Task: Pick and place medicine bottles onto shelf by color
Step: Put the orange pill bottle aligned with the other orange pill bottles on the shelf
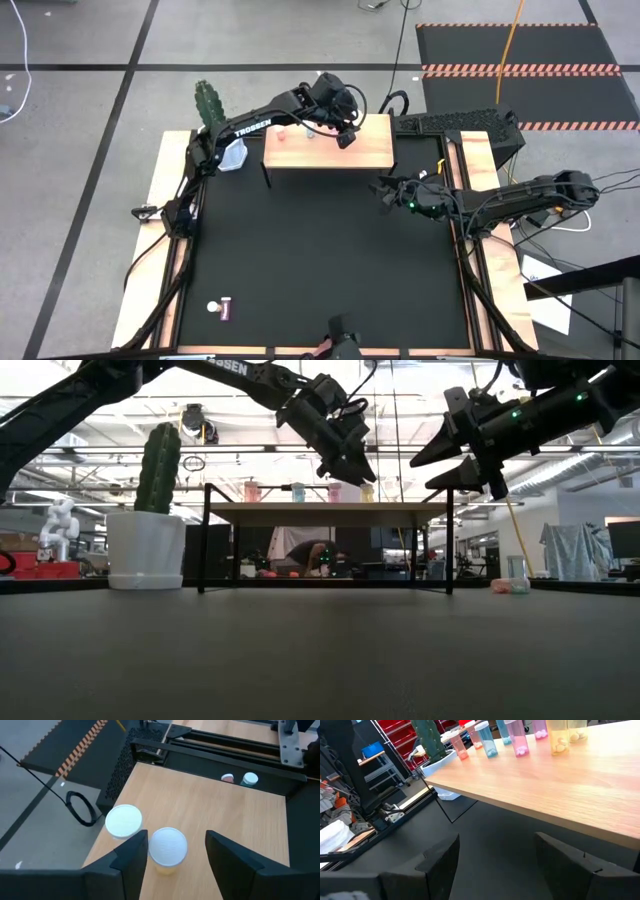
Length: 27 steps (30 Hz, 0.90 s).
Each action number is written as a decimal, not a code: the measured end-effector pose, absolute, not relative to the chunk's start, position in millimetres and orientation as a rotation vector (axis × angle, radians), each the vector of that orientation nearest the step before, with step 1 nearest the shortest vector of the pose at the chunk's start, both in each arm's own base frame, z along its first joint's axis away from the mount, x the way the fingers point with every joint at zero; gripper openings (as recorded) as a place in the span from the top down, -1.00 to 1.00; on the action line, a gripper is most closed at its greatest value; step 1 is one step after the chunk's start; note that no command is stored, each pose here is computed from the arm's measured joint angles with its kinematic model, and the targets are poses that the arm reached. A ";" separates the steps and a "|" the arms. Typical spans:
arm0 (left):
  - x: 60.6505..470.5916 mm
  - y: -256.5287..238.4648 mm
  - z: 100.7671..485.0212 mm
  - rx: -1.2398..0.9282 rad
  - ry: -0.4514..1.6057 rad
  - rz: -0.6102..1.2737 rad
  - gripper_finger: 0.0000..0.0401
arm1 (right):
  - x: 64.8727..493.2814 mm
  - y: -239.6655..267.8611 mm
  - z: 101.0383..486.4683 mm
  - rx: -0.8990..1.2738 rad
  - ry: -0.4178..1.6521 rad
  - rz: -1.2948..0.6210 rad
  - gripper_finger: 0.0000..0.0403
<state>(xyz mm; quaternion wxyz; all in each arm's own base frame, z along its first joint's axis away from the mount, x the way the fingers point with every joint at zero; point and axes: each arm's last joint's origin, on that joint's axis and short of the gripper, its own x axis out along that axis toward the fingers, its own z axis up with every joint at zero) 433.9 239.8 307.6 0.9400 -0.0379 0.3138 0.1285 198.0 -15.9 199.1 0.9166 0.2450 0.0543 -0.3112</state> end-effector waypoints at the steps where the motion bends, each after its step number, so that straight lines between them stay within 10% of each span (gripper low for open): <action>1: 433.9 239.8 307.5 -0.079 0.641 0.262 0.03 | 198.0 -15.8 199.1 0.504 0.112 -0.639 -0.25; 27: 436.4 239.5 310.5 -0.037 0.598 0.203 0.17 | 198.2 -15.8 199.5 0.498 0.110 -0.636 -0.25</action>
